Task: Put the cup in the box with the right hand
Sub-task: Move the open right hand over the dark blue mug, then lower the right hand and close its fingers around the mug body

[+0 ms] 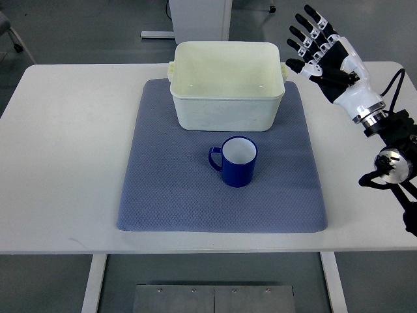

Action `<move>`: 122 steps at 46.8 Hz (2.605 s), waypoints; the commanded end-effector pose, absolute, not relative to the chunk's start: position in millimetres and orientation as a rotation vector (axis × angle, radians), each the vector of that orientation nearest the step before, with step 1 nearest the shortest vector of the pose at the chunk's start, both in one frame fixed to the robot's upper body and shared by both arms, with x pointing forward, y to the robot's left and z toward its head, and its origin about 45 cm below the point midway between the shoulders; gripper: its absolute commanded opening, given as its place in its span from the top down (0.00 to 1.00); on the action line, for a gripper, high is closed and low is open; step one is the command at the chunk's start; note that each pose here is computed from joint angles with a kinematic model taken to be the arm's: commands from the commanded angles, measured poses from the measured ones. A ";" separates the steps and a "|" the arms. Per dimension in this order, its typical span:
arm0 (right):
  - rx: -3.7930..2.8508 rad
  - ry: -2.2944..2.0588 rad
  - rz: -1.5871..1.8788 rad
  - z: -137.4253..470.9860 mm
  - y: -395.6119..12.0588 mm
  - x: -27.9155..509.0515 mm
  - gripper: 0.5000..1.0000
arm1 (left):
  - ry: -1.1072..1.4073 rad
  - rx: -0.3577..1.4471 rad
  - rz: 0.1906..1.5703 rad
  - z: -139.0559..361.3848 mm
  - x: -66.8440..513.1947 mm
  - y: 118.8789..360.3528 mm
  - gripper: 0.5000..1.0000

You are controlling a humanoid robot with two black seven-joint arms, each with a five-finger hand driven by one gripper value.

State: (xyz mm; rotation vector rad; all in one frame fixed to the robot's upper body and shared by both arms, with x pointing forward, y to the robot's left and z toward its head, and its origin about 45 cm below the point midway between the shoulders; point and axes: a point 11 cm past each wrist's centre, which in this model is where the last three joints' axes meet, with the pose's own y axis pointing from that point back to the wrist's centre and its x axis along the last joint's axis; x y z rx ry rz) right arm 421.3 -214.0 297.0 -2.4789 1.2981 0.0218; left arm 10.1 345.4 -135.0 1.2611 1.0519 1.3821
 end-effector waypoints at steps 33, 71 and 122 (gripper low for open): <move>-2.808 1.096 -0.150 254.2 -169.6 389.5 0.00 | 1.052 1.260 1.382 -135.1 10.3 345.2 0.00; -2.908 1.149 -0.117 207.4 -171.3 380.8 0.00 | 1.050 1.262 1.380 -135.1 10.2 345.2 0.00; -2.953 1.198 -0.090 158.9 -137.2 371.5 0.00 | 1.052 1.260 1.382 -135.1 10.3 345.2 0.00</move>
